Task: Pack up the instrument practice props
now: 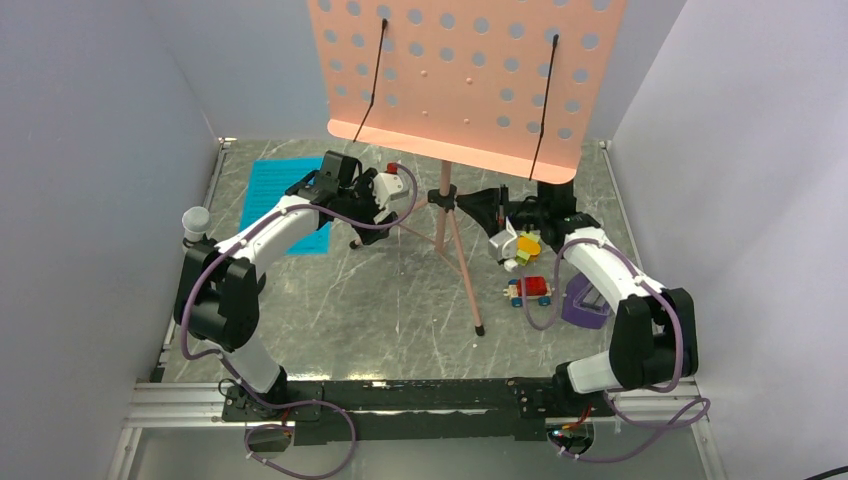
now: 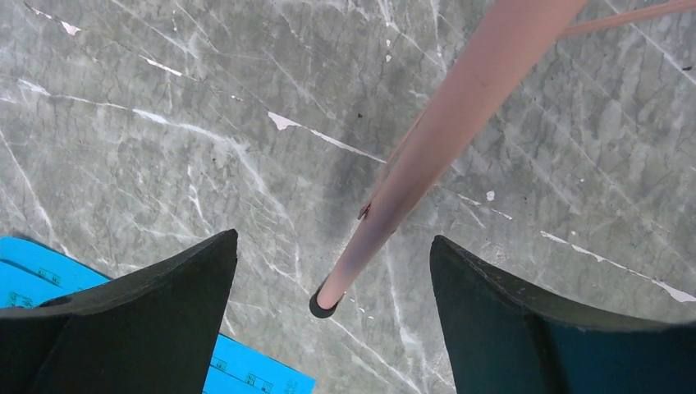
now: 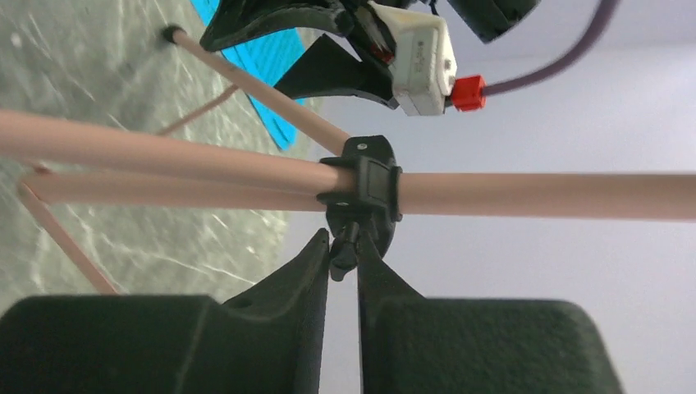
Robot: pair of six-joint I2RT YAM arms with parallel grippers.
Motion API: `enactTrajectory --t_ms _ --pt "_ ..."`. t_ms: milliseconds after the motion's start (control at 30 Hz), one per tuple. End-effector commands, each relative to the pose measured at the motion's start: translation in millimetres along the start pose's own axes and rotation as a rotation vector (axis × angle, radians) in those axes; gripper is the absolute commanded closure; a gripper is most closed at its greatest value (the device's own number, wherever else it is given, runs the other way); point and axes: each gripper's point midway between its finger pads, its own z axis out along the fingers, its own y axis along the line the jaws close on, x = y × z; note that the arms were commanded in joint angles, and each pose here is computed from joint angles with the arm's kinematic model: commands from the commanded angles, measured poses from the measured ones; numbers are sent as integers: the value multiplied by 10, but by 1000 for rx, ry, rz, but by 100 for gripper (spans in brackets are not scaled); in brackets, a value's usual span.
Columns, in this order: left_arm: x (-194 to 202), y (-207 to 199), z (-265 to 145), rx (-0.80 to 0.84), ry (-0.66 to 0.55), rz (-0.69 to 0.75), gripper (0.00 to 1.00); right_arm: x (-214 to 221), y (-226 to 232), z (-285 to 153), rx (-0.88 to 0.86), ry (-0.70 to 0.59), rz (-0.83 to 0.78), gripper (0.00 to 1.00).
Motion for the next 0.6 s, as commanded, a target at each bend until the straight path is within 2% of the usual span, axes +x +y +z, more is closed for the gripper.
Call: enactTrajectory --t_ms 0,33,233,367,500,567 --pt "-147 -23 30 20 -57 -3 9 -78 504 10 -106 0 -344 61" --pt "-152 -30 37 24 -62 -7 9 -81 539 7 -118 5 -357 41" --pt "-229 -81 7 38 -104 -21 9 -170 444 -175 -37 78 -347 9" --pt "-325 -111 -43 41 -147 -36 9 -210 349 -373 24 226 -147 0" --pt "-419 -165 -112 44 -199 -68 9 -248 277 -594 194 382 241 0" --pt "-452 -186 -136 47 -219 -87 9 -229 195 -677 309 441 516 0"
